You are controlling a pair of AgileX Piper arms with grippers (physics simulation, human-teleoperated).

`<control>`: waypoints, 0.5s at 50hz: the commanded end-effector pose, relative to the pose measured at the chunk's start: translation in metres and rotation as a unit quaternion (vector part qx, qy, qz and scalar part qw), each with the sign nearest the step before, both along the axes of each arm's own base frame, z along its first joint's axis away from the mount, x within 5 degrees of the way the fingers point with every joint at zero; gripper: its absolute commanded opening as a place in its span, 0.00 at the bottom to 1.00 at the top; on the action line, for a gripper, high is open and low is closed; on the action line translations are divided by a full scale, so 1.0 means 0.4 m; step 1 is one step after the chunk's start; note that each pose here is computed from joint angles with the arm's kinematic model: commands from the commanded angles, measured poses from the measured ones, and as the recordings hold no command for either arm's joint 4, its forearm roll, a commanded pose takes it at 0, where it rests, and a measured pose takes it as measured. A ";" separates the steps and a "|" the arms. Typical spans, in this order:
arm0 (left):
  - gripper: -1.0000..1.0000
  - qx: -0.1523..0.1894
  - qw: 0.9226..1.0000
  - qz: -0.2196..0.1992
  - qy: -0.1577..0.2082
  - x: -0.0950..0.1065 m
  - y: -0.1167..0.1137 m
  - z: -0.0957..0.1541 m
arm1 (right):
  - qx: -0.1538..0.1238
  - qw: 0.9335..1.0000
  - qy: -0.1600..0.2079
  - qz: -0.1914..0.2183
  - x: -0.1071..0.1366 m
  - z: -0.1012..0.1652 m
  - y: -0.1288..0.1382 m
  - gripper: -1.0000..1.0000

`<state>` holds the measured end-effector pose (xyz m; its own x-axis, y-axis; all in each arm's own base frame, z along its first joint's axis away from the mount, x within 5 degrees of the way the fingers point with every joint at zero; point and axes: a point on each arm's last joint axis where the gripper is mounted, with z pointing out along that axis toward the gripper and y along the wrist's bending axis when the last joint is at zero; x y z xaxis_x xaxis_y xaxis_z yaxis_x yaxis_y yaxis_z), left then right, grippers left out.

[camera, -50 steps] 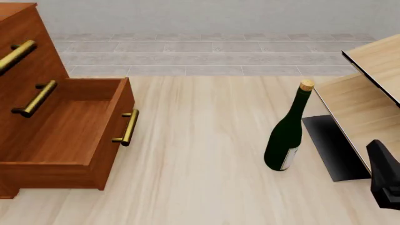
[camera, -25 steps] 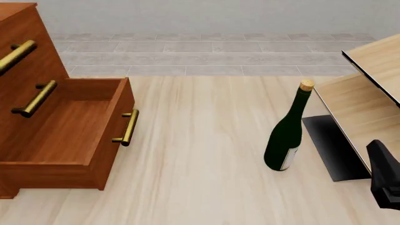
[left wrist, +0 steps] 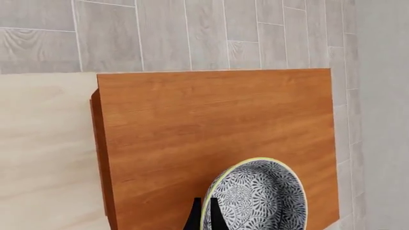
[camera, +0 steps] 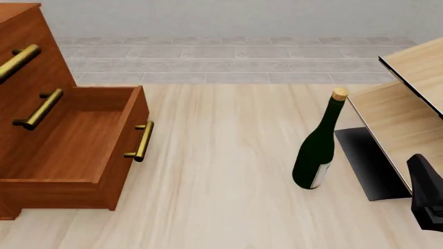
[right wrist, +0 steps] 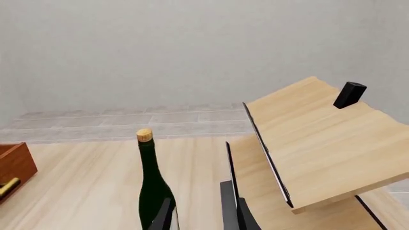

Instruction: Put the bowl on top of the cabinet.

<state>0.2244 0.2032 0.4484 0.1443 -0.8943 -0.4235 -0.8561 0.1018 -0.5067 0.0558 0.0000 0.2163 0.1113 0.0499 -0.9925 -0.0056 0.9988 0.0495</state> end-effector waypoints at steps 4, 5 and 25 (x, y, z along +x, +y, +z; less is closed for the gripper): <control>0.00 -0.014 0.999 0.009 0.030 0.006 0.033 -0.042 | 0.000 1.000 -0.001 0.000 0.000 0.000 0.000 1.00; 0.00 -0.013 0.999 0.012 0.034 -0.003 0.041 -0.045 | 0.000 1.000 -0.001 0.000 0.000 0.000 0.000 1.00; 1.00 0.011 1.000 0.020 -0.005 -0.014 0.023 0.020 | -0.001 1.000 -0.001 0.000 0.000 0.001 0.000 1.00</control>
